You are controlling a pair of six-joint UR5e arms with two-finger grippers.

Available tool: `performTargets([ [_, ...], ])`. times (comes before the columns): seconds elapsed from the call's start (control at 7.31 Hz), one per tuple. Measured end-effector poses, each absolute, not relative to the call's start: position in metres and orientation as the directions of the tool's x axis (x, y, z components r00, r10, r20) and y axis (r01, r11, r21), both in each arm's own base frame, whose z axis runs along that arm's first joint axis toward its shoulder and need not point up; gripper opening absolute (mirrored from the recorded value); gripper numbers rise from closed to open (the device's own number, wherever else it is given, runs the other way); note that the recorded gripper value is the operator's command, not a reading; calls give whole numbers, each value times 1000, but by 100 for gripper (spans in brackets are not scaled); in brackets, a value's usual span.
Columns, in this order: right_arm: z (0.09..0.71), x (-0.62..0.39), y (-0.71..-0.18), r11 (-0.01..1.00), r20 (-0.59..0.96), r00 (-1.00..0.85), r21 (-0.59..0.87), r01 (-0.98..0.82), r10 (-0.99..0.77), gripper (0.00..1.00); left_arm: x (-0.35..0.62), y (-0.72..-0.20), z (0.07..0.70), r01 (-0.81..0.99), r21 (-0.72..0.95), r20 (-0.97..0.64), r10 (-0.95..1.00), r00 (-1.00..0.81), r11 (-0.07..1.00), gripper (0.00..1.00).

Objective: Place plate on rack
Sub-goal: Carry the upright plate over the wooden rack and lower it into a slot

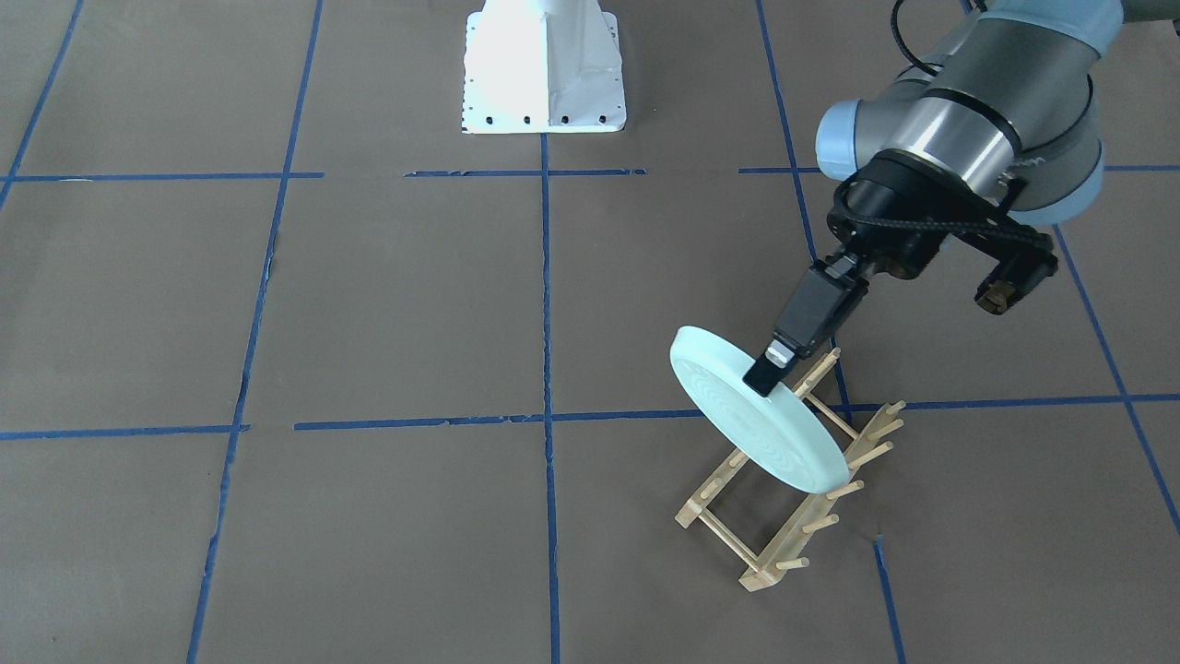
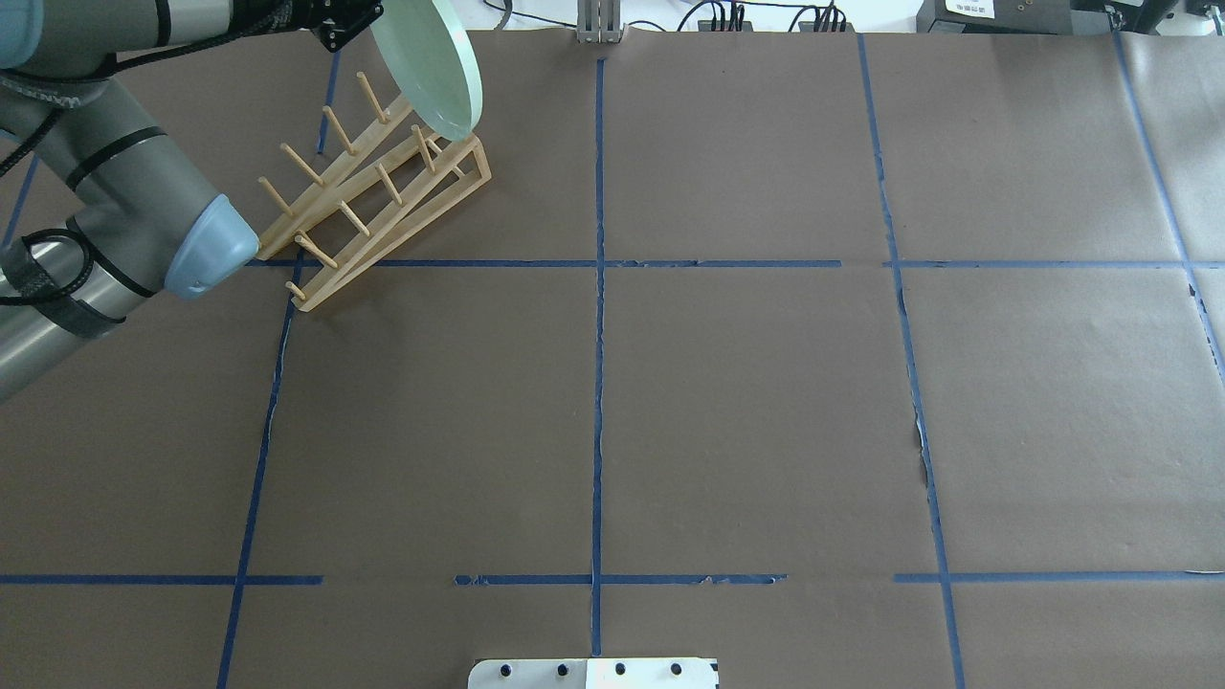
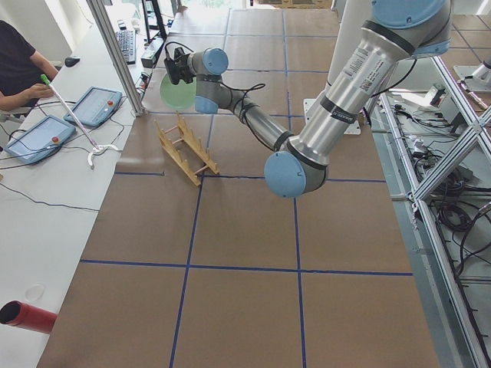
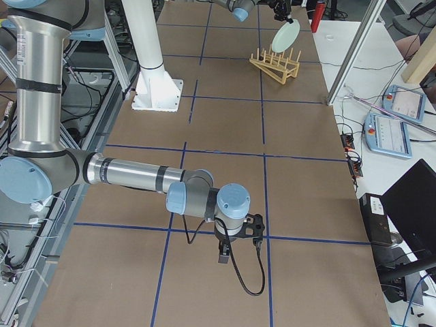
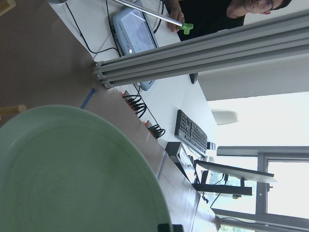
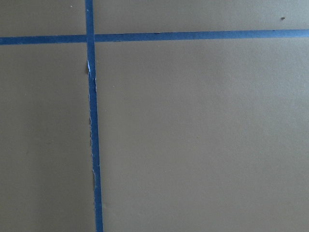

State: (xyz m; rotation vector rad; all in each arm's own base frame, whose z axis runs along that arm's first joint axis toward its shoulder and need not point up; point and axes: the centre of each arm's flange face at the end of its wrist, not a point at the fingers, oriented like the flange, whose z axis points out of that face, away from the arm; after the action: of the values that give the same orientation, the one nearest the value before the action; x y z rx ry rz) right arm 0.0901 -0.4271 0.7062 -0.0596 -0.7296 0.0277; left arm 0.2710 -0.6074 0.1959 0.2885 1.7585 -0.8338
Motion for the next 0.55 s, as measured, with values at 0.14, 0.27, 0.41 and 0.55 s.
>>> performTargets([
  [0.14, 706, 90, -427, 998, 665, 745, -64, -5, 46, 100, 266, -619, 210, 594, -392, -907, -188, -377, 702, 0],
  [0.27, 706, 90, -427, 998, 665, 745, -64, -4, 46, 100, 262, -624, 217, 612, -395, -904, -169, -394, 686, 0],
  [0.41, 706, 90, -427, 998, 665, 745, -64, -5, 46, 100, 263, -629, 225, 621, -395, -903, -161, -399, 677, 0],
  [0.55, 706, 90, -427, 998, 665, 745, -64, -5, 46, 100, 267, -633, 236, 625, -395, -904, -163, -396, 673, 0],
])
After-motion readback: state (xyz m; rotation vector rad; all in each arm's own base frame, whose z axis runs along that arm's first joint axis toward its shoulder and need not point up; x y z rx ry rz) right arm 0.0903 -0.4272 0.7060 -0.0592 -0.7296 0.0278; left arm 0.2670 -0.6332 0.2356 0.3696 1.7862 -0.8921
